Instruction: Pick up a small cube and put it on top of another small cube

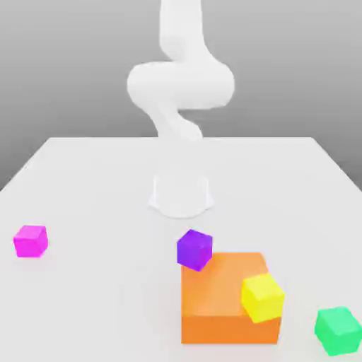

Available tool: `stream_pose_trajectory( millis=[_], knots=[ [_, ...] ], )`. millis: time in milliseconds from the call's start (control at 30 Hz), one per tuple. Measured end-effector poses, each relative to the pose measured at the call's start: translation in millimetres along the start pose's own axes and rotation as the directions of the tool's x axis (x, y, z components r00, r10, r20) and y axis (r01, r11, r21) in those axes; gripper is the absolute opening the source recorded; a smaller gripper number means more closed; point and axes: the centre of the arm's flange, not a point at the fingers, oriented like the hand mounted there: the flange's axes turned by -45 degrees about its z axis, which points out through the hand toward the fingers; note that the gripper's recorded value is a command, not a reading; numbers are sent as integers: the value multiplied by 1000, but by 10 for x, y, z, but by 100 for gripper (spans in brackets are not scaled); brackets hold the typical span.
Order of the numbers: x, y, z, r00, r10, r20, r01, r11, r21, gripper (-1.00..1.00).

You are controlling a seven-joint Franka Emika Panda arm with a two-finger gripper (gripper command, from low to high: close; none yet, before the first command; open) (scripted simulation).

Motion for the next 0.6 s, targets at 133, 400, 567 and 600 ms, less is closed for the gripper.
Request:
stream_pose_trajectory(
  millis=[133,400,567,600],
  knots=[
    [-79,285,506,993,102,62,-94,989,-116,0],
    [-439,1032,1382,936,321,149,-262,911,-318,0],
    [-811,1563,1825,869,462,178,-355,832,-426,0],
    [-898,1669,1901,853,489,182,-372,814,-445,0]
  ],
)
